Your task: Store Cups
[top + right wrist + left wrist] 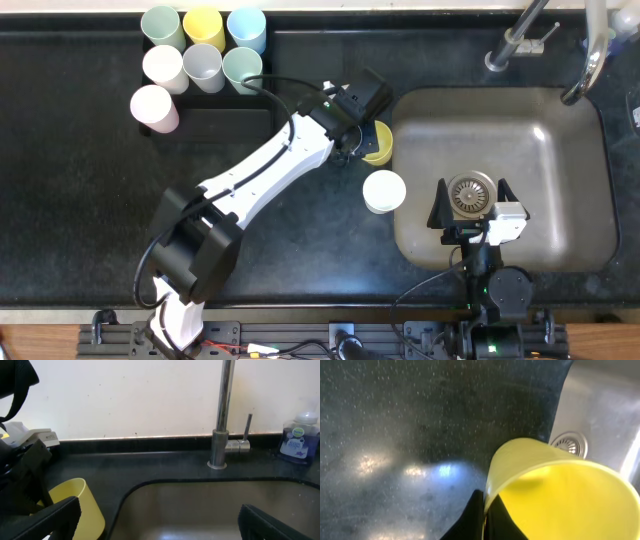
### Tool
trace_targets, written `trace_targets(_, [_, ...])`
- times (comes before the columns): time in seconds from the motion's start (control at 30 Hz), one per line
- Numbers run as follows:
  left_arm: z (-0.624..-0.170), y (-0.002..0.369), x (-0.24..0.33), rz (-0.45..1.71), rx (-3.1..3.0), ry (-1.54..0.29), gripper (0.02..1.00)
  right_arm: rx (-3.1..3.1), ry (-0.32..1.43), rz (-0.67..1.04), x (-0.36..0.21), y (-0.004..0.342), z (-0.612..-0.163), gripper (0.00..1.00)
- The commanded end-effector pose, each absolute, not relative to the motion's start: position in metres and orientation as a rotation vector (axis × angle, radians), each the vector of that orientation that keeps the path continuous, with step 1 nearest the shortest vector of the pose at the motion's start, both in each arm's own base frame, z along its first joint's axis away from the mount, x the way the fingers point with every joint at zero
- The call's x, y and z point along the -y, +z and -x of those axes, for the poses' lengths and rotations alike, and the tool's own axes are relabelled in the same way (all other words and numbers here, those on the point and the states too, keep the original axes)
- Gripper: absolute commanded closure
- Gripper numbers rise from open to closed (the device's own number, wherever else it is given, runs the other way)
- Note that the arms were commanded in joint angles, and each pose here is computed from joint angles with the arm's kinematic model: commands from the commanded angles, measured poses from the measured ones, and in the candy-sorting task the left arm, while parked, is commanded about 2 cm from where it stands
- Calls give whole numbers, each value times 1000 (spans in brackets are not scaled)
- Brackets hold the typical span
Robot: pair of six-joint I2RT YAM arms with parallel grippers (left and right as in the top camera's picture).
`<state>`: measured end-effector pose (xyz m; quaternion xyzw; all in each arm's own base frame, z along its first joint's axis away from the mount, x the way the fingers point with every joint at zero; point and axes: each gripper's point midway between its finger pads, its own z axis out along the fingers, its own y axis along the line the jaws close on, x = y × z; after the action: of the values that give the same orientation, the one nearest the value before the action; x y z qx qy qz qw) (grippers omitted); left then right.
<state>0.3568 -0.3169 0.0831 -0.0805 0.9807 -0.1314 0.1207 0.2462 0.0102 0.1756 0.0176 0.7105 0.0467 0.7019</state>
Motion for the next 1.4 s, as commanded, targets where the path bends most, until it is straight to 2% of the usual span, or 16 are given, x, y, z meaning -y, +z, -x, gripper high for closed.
trace_targets(0.03, [-371, 102, 307, 283, -2824, -393, 982, -1583, 103, -30, -11, 172, -247, 3])
trace_targets(0.23, [-387, 168, 251, 418, -2706, -359, 982, -1583, 103, -30, -11, 172, -247, 3])
trace_targets(0.4, [-384, 214, 162, 643, -2642, -289, 982, -1583, 103, -30, -11, 172, -247, 3])
trace_targets(0.53, [-372, 228, 82, 881, -2606, -182, 982, -1583, 103, -30, -11, 172, -247, 3])
trace_targets(0.7, [-362, 223, 15, 1126, -2576, -92, 980, -1583, 103, -30, -11, 172, -247, 3])
trace_targets(0.9, [-366, 204, -12, 1314, -2536, -61, 932, -1583, 103, -30, -11, 172, -247, 3])
trace_targets(1.4, [-390, 151, -12, 1367, -2620, -33, 932, -1583, 103, -30, -11, 172, -247, 5])
